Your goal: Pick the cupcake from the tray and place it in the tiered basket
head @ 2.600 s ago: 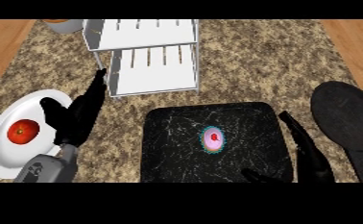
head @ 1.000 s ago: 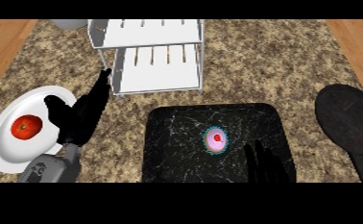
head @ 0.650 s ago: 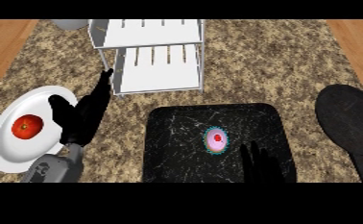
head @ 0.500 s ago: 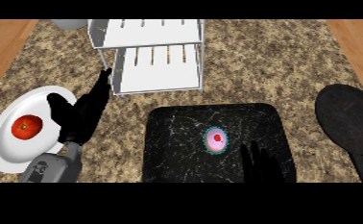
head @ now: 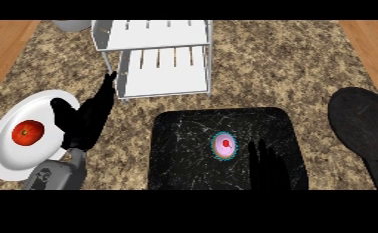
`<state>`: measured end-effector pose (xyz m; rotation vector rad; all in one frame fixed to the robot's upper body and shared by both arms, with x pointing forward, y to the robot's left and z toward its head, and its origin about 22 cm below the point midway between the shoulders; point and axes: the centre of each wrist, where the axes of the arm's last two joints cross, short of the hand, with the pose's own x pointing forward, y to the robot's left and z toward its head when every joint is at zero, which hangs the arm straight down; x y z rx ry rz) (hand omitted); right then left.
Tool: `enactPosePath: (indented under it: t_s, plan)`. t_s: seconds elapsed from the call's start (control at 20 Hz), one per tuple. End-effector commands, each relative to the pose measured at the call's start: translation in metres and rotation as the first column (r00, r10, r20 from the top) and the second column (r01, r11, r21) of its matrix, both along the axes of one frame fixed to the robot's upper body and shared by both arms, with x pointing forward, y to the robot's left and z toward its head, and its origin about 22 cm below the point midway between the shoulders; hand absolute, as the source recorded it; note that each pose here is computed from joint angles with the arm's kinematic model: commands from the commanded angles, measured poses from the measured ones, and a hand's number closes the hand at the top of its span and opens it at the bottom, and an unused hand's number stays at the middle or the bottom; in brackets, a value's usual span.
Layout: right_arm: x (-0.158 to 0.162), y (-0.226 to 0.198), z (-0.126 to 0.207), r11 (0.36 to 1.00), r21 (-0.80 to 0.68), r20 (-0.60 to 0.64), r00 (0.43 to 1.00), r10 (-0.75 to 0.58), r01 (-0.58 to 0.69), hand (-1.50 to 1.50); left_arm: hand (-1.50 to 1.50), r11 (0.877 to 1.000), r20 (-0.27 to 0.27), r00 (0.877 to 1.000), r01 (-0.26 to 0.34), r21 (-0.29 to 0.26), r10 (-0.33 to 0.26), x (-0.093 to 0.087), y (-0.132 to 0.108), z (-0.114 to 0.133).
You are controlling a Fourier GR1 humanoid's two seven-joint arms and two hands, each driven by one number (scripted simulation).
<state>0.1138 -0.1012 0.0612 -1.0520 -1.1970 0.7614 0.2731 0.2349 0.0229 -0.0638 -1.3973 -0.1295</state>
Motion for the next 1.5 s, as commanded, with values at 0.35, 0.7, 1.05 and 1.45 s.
enactPosePath:
  t_s: [0.35,0.7,1.05,1.45]
  plan:
    - [0.031,0.021,-0.038,0.996,0.068,0.033,0.997,-0.066,0.064,-1.5,0.0,0.999,-0.002,1.0,0.021,-0.034,-0.022,0.005,0.002,0.014]
    - [0.054,0.004,-0.05,0.993,0.087,0.013,0.997,-0.076,0.075,-1.5,0.0,0.999,-0.011,0.999,0.036,-0.025,-0.036,0.006,-0.029,-0.01]
    - [0.089,0.007,-0.076,0.992,0.097,0.013,0.996,-0.085,0.083,-1.5,0.0,0.998,-0.003,0.999,0.043,-0.038,-0.043,0.025,0.004,0.002]
    - [0.082,0.013,-0.082,0.996,0.085,-0.018,1.0,-0.017,0.018,-1.5,0.0,0.999,0.01,0.999,0.05,-0.015,-0.049,-0.003,-0.004,0.016]
